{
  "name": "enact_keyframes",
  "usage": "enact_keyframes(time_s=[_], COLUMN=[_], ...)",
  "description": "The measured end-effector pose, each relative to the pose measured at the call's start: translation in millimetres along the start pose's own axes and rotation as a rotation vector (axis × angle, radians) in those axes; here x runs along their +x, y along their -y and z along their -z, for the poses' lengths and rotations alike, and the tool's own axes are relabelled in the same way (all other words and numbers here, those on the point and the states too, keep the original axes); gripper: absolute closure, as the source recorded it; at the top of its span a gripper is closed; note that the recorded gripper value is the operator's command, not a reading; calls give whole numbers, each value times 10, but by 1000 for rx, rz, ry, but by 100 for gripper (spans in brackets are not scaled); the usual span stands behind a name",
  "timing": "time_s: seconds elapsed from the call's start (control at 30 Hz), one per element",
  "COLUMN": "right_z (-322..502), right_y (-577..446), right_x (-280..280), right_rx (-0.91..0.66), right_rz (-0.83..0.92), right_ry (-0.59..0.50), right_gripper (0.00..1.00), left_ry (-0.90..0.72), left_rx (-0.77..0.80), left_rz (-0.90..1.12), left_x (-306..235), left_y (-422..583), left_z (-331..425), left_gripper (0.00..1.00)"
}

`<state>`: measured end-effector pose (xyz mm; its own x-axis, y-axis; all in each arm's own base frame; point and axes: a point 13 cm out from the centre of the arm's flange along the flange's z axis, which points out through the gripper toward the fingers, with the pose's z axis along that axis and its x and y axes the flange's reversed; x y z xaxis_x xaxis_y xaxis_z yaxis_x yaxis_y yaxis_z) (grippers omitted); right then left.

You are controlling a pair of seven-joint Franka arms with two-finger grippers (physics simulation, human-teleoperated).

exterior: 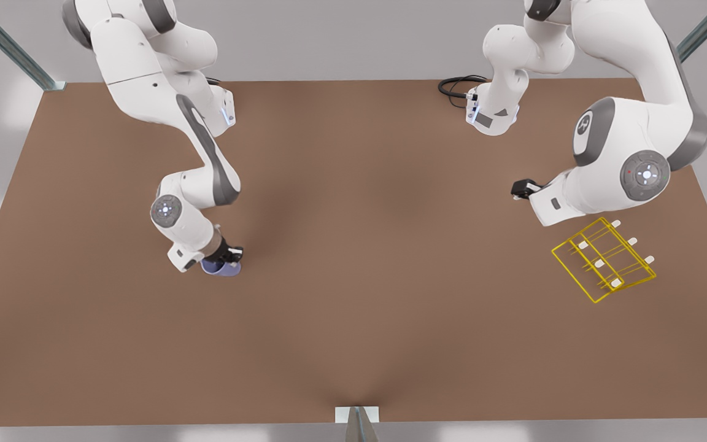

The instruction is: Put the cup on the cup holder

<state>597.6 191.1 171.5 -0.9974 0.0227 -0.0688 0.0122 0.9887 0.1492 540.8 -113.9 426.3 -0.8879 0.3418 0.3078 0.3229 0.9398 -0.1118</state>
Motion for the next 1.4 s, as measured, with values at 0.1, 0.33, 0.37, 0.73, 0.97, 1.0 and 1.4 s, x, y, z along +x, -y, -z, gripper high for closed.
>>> enact_keyframes(time_s=[0.1, 0.33, 0.37, 0.73, 0.97, 1.0, 1.4], right_z=[250, 75, 20, -1163, -1550, -1527, -975], right_y=[-787, -3007, -3317, -4862, -4751, -4751, -2894], right_x=[-159, 184, 331, 944, 933, 916, 31], right_rx=[-123, -602, -650, -908, -886, -886, -639], right_rz=[-56, -315, -334, -636, -692, -692, -601], right_ry=[-17, -344, -407, -655, -617, -610, -306], right_gripper=[79, 79, 79, 79, 2, 2, 0], left_ry=[-8, -21, -21, 4, -16, -17, -151], left_rx=[1, -92, -88, -69, -73, -74, -100], left_rz=[0, -47, -47, -45, -12, -4, 108], left_x=[-24, -168, -182, -218, -252, -252, 157], left_y=[9, 213, 221, 249, 167, 154, 849], left_z=[-41, -149, -161, -128, -225, -228, -925], left_gripper=[0, 0, 0, 0, 0, 0, 0])
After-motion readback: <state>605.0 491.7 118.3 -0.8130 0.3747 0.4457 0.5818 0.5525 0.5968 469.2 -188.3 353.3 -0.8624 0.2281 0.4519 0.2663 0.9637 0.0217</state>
